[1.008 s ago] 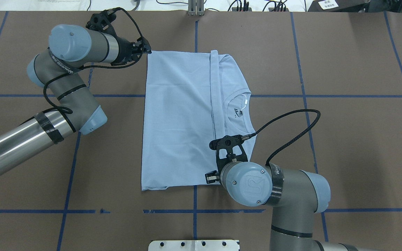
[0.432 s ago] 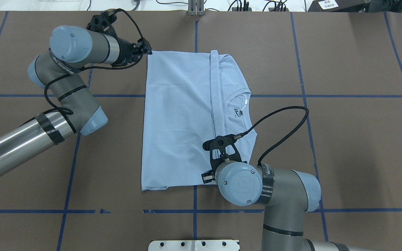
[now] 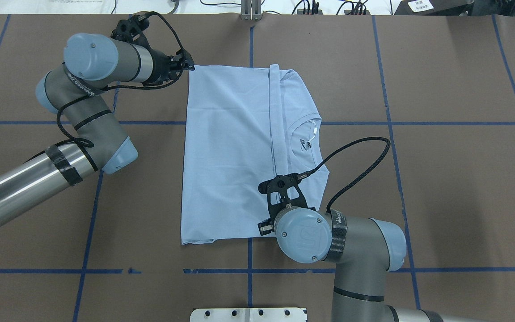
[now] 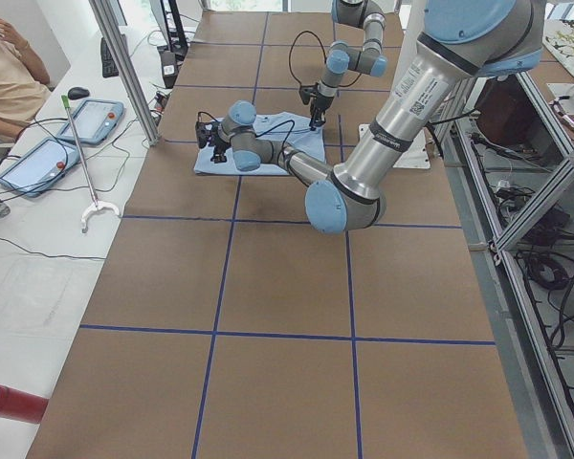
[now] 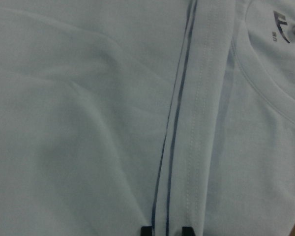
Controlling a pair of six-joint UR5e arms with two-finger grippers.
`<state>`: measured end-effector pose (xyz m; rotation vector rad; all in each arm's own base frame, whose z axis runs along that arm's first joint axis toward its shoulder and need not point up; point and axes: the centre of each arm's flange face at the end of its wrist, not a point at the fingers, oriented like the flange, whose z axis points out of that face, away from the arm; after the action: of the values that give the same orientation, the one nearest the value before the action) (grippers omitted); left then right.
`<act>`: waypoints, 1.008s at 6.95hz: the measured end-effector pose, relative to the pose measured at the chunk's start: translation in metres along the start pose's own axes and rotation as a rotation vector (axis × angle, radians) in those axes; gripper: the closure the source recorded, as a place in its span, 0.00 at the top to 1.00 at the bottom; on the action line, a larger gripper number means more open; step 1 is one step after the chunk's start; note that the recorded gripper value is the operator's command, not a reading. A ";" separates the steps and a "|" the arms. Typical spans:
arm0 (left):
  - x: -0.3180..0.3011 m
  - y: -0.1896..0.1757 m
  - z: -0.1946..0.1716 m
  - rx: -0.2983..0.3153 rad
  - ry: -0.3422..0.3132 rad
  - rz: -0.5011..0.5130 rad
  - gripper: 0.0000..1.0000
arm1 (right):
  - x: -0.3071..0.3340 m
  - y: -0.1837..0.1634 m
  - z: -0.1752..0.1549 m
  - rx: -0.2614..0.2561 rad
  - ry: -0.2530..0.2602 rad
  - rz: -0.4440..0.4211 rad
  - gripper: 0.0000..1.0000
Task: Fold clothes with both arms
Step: 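Move the right gripper to the collar-side folded edge and pinch it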
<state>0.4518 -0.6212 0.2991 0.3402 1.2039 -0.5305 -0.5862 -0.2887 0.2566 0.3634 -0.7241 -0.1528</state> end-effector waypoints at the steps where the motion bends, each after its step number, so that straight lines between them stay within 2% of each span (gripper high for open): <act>1: 0.000 0.000 0.000 -0.001 0.000 0.000 0.61 | 0.001 0.000 0.001 0.000 0.001 0.000 0.00; 6: 0.001 0.001 0.000 -0.001 0.002 0.001 0.61 | 0.043 -0.002 -0.007 -0.001 0.014 0.002 0.00; 7: 0.001 0.001 0.000 -0.001 0.002 0.001 0.61 | 0.049 0.004 -0.006 -0.005 0.021 0.000 0.16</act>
<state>0.4522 -0.6208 0.2978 0.3408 1.2062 -0.5292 -0.5460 -0.2958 0.2846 0.3599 -0.7030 -0.1510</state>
